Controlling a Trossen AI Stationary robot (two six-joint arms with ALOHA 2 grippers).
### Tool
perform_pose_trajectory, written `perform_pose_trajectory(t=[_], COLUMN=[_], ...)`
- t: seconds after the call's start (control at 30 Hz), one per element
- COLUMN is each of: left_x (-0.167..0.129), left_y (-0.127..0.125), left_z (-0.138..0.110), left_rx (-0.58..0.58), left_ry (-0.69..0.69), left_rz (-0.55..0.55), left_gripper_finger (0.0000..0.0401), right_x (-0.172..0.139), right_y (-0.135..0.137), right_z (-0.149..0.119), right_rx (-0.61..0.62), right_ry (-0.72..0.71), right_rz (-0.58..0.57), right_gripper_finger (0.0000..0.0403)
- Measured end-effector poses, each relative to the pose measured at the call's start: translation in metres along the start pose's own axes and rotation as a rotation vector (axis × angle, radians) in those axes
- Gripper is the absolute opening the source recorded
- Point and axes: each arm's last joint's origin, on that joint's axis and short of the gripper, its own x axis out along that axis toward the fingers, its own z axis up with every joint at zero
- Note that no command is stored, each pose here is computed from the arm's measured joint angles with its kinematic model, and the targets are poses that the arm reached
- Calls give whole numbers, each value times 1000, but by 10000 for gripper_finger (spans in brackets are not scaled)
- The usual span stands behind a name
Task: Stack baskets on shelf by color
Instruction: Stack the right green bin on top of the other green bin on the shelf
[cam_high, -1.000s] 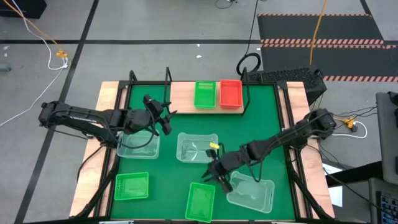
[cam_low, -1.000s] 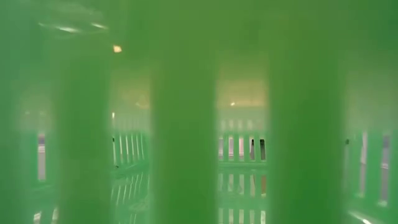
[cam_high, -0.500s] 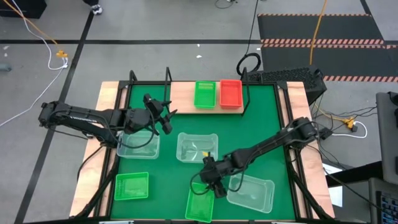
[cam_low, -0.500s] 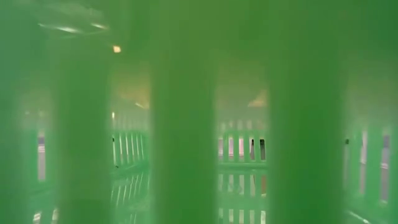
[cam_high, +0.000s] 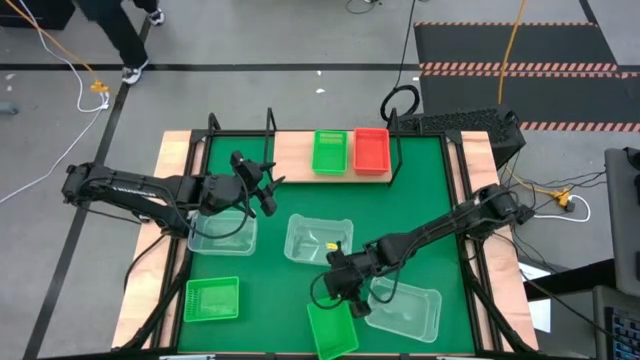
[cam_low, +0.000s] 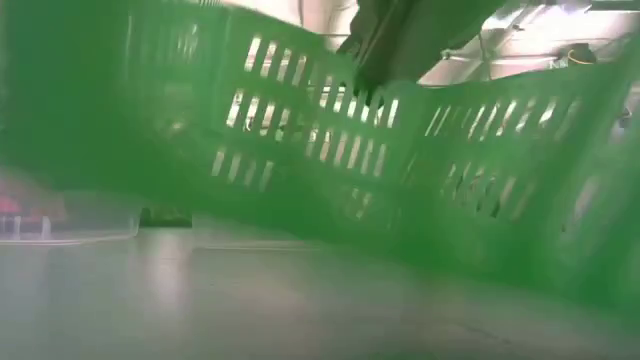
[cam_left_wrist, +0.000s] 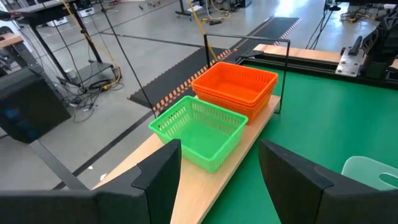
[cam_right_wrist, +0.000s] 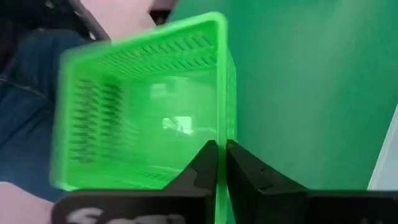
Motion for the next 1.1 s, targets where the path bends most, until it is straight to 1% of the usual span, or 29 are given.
perform_pose_trajectory(t=[0.1, 0.17, 0.23, 0.33, 0.37, 0.43, 0.47, 0.53, 0.6, 0.63, 0.7, 0.8, 0.87, 0.9, 1.0, 1.1], left_x=[0, 0, 0, -1, -2, -3, -4, -7, -8, -7, -2, 10, 18, 22, 29, 34], left_y=[0, 0, -1, -2, -4, -10, -14, -26, -42, -52, -71, -99, -114, -120, -131, -138], left_z=[0, 0, 0, 0, 0, 0, 0, 1, 2, 1, -4, -16, -25, -29, -35, -36], left_rx=[0, 0, 1, 12, 29, 79, 110, 196, 304, 371, 542, 789, 937, 993, 1102, 1159], left_ry=[0, 0, 0, 2, 3, -4, -19, -57, -123, -157, -204, -278, -309, -319, -319, -283], left_rz=[0, 0, -4, -34, -58, -131, -164, -213, -246, -255, -257, -239, -192, -156, -62, -61], left_gripper_finger=[214, 214, 214, 214, 214, 214, 214, 214, 214, 214, 214, 214, 214, 214, 214, 214], right_x=[-27, -54, -88, -144, -163, -193, -205, -221, -229, -232, -234, -231, -227, -224, -217, -212], right_y=[6, 7, 7, 8, 8, 7, 6, 1, -5, -7, -14, -26, -35, -39, -51, -57], right_z=[10, 16, 22, 26, 25, 20, 16, 7, 1, -1, -2, -2, -2, -3, -5, -4], right_rx=[-46, -61, -63, -40, -19, 27, 60, 142, 221, 252, 307, 357, 377, 389, 425, 433], right_ry=[-57, -103, -168, -297, -335, -381, -387, -388, -390, -387, -393, -369, -332, -308, -254, -237], right_rz=[-9, -106, -271, -591, -704, -892, -969, -1059, -1071, -1057, -999, -913, -869, -851, -823, -780], right_gripper_finger=[6, 6, 5, 4, 4, 3, 3, 3, 2, 2, 2, 3, 3, 3, 3, 4])
